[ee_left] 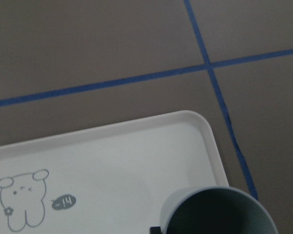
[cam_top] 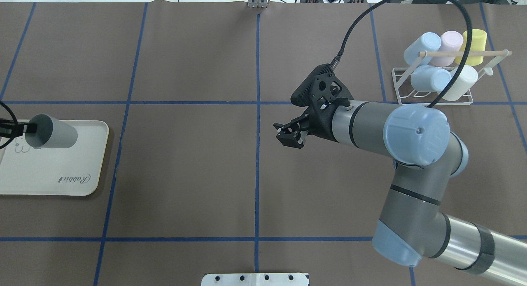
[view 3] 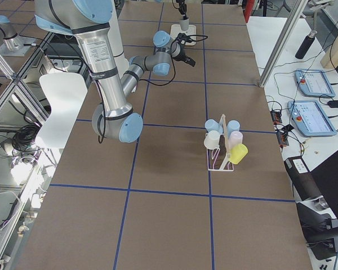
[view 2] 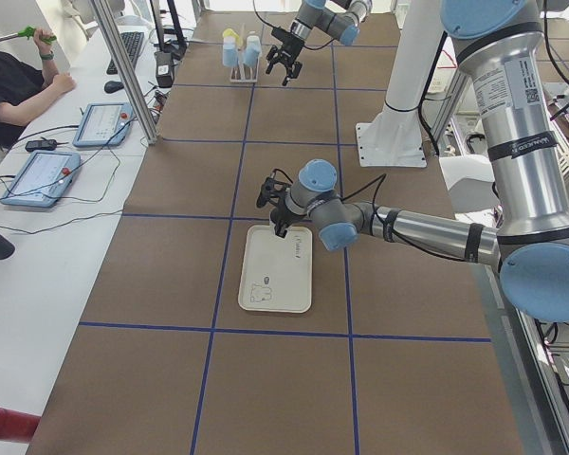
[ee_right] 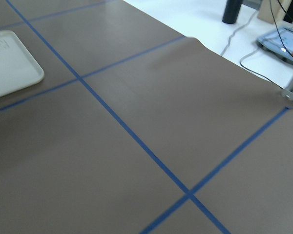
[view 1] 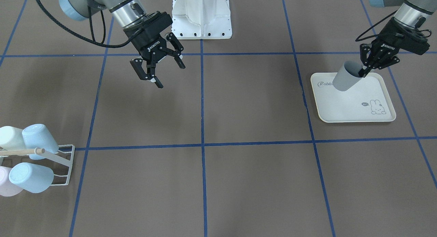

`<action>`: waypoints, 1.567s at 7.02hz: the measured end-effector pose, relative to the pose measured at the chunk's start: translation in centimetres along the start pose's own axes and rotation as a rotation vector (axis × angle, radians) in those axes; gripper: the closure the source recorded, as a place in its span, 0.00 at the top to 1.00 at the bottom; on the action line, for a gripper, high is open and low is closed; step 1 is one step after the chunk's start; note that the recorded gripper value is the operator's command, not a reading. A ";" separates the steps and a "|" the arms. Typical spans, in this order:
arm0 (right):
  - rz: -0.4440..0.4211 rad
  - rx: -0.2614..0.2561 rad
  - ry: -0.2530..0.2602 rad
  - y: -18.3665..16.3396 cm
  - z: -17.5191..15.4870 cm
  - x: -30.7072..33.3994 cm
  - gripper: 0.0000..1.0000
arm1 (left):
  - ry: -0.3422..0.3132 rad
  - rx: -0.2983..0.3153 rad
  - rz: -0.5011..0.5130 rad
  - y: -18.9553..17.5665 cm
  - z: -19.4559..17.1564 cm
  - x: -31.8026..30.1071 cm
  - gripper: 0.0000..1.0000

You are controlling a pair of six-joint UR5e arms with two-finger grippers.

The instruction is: Transfer IKEA cup to right arm and place on rack

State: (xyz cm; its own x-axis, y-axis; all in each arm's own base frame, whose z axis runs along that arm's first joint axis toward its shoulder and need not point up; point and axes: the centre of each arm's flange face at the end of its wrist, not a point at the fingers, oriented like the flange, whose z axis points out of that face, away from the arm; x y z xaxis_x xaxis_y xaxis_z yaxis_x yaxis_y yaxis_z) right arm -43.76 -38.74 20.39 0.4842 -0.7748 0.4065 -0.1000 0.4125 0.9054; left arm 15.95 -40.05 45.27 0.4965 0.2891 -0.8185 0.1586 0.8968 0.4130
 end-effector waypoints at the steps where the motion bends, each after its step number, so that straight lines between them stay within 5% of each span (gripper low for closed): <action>1: -0.003 0.093 -0.065 1.4 1.0 -0.8 0.99 | 0.090 0.013 -0.061 -2.8 -0.4 3.3 0.00; 4: -0.013 0.264 -0.178 1.2 0.9 -3.8 0.99 | 0.403 0.033 -0.300 -8.6 -3.2 14.9 0.00; 6: -0.005 0.297 -0.159 1.5 1.3 -6.7 0.99 | 0.595 -0.021 -0.370 -7.2 -3.4 19.5 0.00; 11: -0.105 0.368 -0.208 0.7 0.6 -11.4 0.99 | 0.716 -0.096 -0.387 -4.4 1.6 27.5 0.00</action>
State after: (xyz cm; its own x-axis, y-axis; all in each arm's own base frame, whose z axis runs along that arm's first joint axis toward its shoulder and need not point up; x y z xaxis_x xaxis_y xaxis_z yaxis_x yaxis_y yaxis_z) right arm -49.90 -29.92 16.52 0.3264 -0.8990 0.2919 -0.3808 0.1576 0.9111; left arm 30.27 -36.54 21.56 -0.2490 0.0678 -0.9661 0.1172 0.9923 0.0395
